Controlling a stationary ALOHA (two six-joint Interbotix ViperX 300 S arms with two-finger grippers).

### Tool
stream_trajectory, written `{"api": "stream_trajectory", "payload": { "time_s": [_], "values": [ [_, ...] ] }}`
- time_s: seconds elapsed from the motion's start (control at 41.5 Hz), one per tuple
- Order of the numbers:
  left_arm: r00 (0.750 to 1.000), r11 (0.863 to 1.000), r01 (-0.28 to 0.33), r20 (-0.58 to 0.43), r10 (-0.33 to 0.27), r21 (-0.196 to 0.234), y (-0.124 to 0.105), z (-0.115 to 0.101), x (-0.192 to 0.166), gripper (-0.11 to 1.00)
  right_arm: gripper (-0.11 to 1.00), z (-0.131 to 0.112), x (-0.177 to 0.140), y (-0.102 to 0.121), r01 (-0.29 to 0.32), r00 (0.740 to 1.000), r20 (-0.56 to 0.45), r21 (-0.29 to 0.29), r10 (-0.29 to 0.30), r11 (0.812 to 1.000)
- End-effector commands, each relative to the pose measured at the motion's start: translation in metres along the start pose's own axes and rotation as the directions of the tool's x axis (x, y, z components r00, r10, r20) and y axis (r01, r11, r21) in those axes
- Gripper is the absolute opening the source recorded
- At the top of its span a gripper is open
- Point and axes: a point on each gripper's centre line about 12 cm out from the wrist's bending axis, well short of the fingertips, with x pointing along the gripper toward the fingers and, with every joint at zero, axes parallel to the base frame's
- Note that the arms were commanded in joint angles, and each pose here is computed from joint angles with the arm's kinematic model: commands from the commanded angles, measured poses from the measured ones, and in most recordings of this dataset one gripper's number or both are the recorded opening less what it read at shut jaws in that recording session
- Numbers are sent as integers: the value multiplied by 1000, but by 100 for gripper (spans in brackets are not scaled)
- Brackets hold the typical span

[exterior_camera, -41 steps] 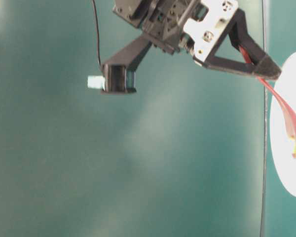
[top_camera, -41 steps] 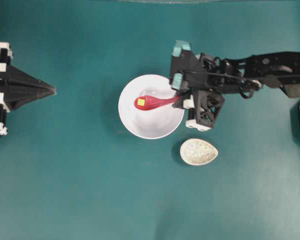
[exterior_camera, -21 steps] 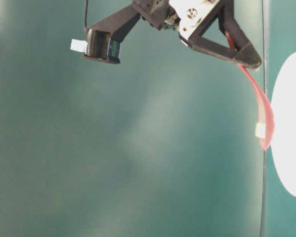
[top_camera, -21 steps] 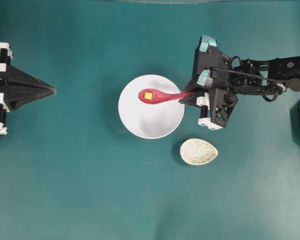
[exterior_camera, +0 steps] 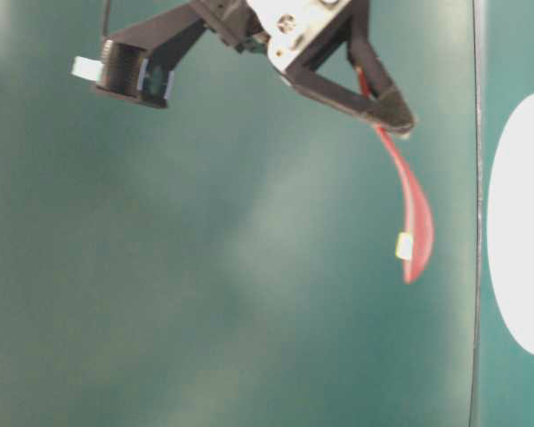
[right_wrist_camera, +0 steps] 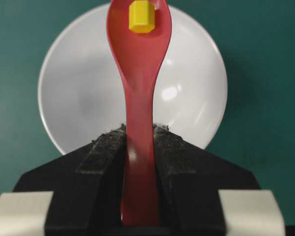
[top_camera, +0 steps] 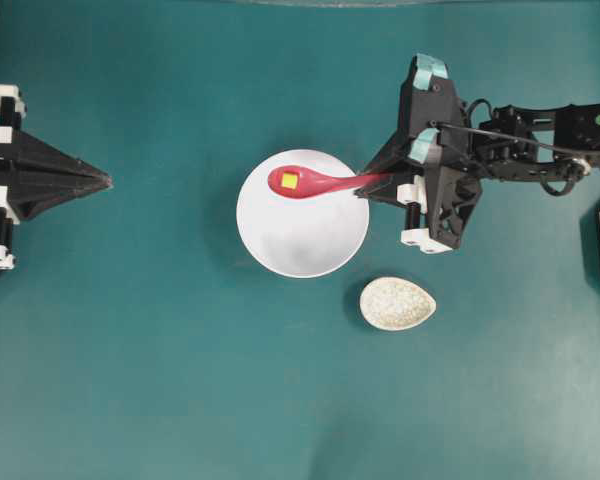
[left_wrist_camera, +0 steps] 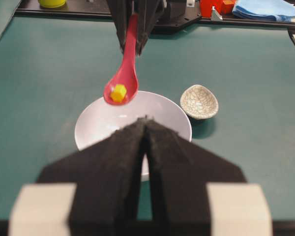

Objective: Scoop the yellow hexagonal prism block from the bowl with a spoon using the right arm.
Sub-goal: 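Raise the spoon carrying the yellow block up out of the bowl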

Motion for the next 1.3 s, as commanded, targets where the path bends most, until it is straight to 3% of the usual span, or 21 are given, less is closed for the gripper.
{"api": "stream_trajectory", "payload": {
  "time_s": [0.0, 0.675, 1.278],
  "values": [
    [1000, 1000, -1, 26, 1, 0, 0, 9, 2, 1, 21, 23, -14, 4, -8, 998, 62, -13, 9, 1000],
    [1000, 1000, -1, 26, 1, 0, 0, 9, 2, 1, 21, 54, -45, 8, -15, 995, 97, -63, 21, 998],
    [1000, 1000, -1, 28, 1, -2, 0, 9, 1, 1, 21, 51, -51, 7, -5, 996, 87, -94, 13, 996]
  ]
}}
